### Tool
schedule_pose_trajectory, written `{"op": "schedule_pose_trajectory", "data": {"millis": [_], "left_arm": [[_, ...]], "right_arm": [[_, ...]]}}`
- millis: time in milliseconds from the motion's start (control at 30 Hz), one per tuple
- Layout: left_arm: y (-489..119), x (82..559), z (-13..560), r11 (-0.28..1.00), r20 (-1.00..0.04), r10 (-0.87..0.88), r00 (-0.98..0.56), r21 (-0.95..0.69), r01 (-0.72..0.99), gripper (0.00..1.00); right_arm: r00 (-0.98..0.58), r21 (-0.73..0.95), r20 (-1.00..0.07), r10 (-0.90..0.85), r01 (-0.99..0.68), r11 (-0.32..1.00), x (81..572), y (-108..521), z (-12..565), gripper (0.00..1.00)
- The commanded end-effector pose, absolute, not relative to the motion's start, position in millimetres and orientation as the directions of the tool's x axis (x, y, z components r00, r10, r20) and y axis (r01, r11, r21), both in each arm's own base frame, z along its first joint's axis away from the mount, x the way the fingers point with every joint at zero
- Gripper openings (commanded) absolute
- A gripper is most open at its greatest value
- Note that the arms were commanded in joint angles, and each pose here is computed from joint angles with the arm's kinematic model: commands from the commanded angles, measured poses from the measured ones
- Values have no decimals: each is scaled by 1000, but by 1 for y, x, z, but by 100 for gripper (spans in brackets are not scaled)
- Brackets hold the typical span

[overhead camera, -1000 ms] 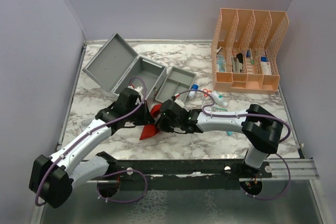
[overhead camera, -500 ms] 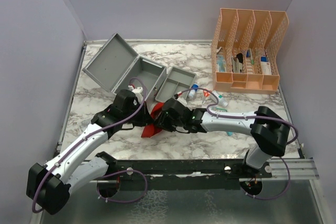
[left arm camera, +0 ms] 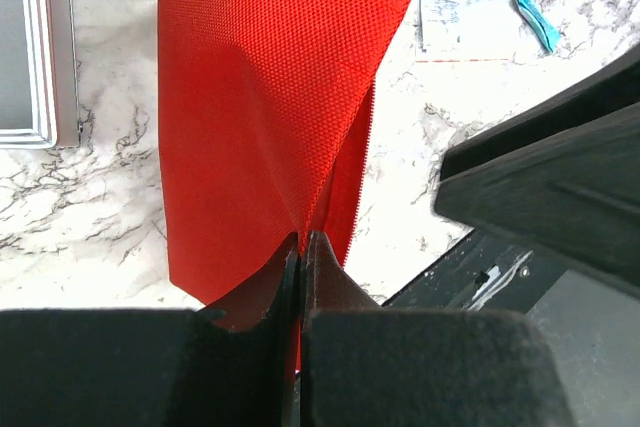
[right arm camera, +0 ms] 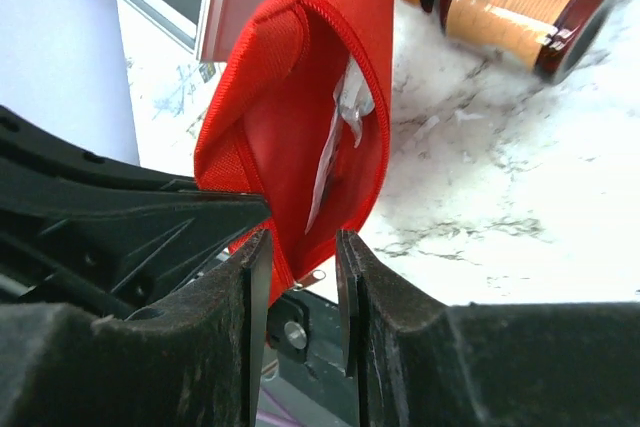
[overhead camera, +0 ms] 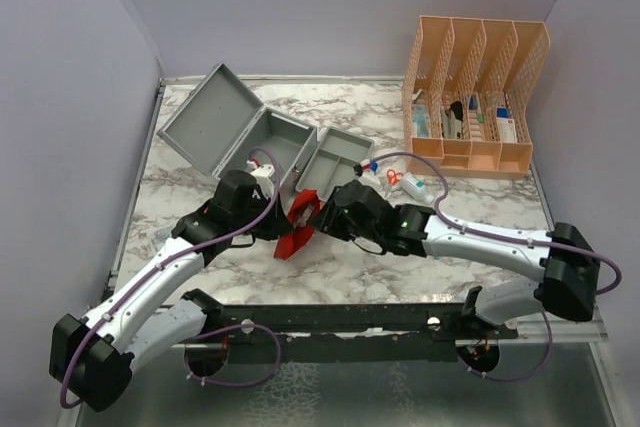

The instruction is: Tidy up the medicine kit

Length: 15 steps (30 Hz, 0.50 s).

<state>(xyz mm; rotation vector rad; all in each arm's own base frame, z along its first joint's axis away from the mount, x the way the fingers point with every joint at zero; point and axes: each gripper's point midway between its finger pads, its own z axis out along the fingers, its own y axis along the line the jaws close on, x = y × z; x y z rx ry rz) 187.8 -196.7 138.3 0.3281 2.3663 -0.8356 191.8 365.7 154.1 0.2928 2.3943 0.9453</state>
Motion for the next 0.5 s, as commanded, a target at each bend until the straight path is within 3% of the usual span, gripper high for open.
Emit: {"op": "schedule_pose_trajectory", "data": {"millis": [0,200,267,467], "left_arm": [[-204,195,163,742,-671,10,-741,-492,456,0],[-205,193,163,737,-660,-3,-752,-510,444,0],[-206,192,163,731,-660,-2,-751,-514,449,0],[-204,192,157,736,-670,4,-742,-501,456,0]], "right_arm": [[-735,553,-586,341,-55,832,205,322,165,33],[-643,331,-722,253,0,944,220,253,163,44],[-643,277,-731,227,24,961,227,233,159,50],[-684,177,-706,183,81,981,247,173,129,54]]}}
